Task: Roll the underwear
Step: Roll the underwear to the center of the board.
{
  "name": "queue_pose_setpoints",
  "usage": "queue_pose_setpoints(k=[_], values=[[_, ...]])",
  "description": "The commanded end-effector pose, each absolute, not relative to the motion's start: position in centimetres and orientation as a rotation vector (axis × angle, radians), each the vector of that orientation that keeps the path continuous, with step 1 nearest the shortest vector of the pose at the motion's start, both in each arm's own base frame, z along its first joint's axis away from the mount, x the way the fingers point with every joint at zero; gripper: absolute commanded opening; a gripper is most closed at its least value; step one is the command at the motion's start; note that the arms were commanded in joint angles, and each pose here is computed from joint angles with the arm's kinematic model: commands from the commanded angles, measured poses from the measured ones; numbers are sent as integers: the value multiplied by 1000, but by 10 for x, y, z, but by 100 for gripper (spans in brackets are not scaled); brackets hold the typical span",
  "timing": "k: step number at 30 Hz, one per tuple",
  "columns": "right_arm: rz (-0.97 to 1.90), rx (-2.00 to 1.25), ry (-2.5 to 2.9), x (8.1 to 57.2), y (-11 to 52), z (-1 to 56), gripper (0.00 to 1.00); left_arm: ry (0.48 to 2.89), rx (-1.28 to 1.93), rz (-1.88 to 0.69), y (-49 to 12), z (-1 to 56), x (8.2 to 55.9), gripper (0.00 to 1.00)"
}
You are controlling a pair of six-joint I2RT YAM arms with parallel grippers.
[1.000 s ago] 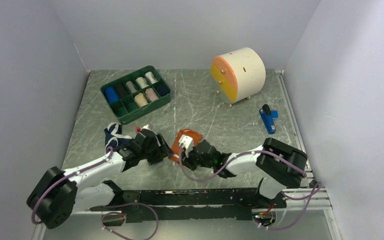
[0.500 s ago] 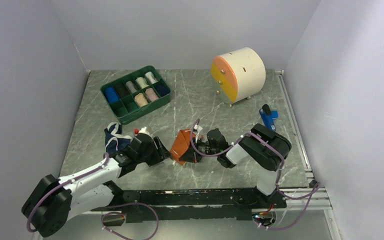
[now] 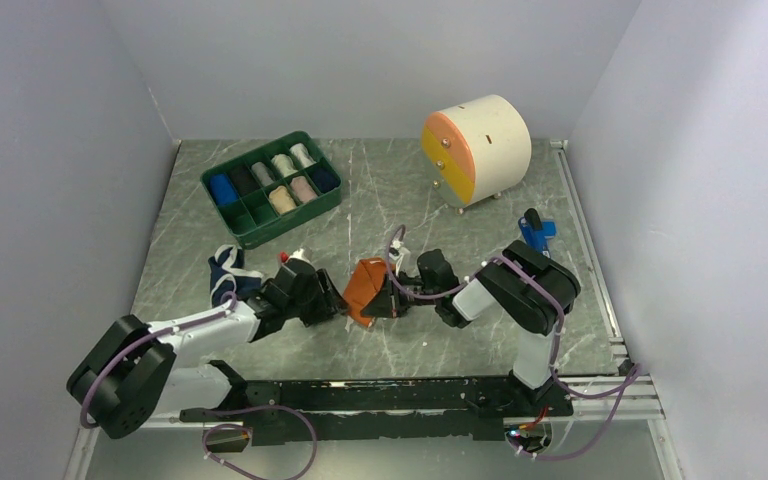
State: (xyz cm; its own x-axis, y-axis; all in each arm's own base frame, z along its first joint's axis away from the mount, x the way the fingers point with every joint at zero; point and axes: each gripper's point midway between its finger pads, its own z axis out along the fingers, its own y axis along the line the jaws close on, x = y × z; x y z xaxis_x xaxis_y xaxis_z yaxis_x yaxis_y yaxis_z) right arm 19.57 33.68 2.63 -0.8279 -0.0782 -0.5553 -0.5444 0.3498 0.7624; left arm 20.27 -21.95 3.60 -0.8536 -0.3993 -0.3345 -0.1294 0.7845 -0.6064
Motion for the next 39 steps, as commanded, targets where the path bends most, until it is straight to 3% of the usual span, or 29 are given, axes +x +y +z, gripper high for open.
queue_pose_setpoints(k=[1,4,15,19,26,33,39], values=[[1409,-501,2264,207,331,10,6,2429,-347,-922,-238,58,218,59],[1402,-515,2287,207,331,5,7,2434,-364,-910,-236,54,218,59],[1319,-513,2357,217,326,3,18,2545,-352,-737,-229,19,223,38],[1251,-508,2375,226,324,15,35,2557,-373,-697,-225,17,223,38],[975,-638,2215,244,312,44,50,2586,-372,-659,-221,17,220,39],[677,-951,1749,224,329,87,53,2600,-398,-662,-223,15,220,39],[526,-1083,1605,211,343,86,52,2609,-407,-659,-223,14,220,40]])
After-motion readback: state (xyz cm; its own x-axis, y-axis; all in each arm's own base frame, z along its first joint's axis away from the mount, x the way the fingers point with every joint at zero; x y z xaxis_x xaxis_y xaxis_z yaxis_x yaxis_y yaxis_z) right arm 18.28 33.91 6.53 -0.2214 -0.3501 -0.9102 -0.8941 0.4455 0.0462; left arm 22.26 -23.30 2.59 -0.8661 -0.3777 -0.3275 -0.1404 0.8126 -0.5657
